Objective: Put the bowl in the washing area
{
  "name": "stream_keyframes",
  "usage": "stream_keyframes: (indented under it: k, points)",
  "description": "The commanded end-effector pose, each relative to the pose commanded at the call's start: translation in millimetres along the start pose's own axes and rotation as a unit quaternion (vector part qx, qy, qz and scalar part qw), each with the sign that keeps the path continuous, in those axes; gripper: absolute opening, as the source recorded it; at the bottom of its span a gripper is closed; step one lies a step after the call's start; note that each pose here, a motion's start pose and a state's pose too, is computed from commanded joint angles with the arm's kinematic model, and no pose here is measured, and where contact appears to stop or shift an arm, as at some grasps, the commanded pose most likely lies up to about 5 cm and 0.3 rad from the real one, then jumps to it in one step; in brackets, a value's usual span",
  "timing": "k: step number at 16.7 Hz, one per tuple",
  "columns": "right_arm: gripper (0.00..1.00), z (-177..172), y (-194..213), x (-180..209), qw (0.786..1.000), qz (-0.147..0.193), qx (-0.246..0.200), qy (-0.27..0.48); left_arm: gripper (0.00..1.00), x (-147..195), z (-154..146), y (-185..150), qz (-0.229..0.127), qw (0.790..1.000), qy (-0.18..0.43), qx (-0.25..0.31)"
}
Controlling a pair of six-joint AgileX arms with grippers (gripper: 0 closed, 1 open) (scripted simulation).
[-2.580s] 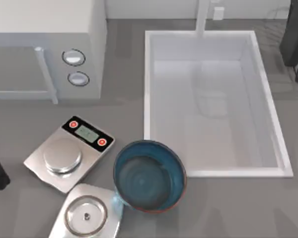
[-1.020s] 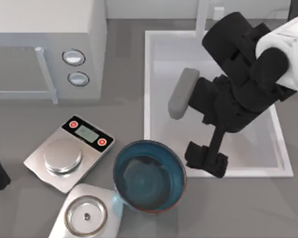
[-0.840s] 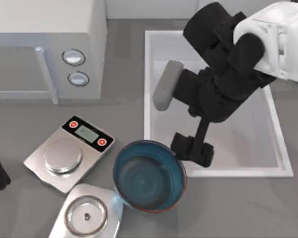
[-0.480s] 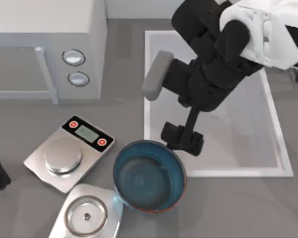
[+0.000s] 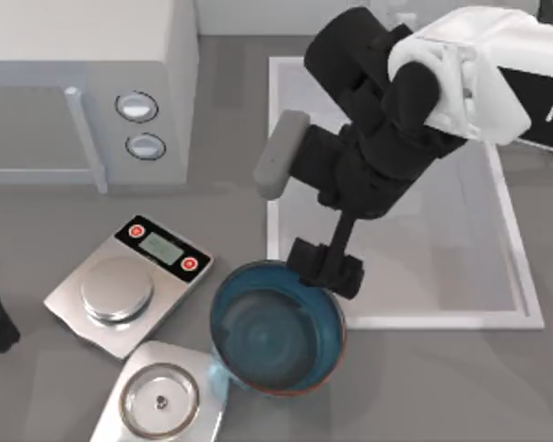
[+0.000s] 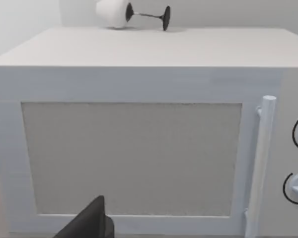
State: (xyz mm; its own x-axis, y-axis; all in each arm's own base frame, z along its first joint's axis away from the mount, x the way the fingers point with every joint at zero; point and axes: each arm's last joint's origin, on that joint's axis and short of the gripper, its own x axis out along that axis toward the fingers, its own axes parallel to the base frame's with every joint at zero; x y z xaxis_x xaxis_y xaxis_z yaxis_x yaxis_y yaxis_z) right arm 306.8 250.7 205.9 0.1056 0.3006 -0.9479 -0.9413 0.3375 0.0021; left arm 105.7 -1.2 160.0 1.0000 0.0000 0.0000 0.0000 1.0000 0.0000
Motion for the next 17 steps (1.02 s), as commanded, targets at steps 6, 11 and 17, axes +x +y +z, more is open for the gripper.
stream_keyframes:
  k: [6, 11, 17]
  points:
    - [1.00, 0, 1, 71, 1.000, -0.001, -0.001, -0.003, 1.00, 0, 0, 0, 0.000, 1.000, 0.000, 0.000]
    - [1.00, -1, 2, 75, 1.000, -0.001, 0.000, -0.001, 1.00, 0, 0, 0, 0.000, 1.000, 0.000, 0.000]
    - [0.55, -1, 2, 75, 1.000, -0.001, 0.000, -0.001, 1.00, 0, 0, 0, 0.000, 1.000, 0.000, 0.000]
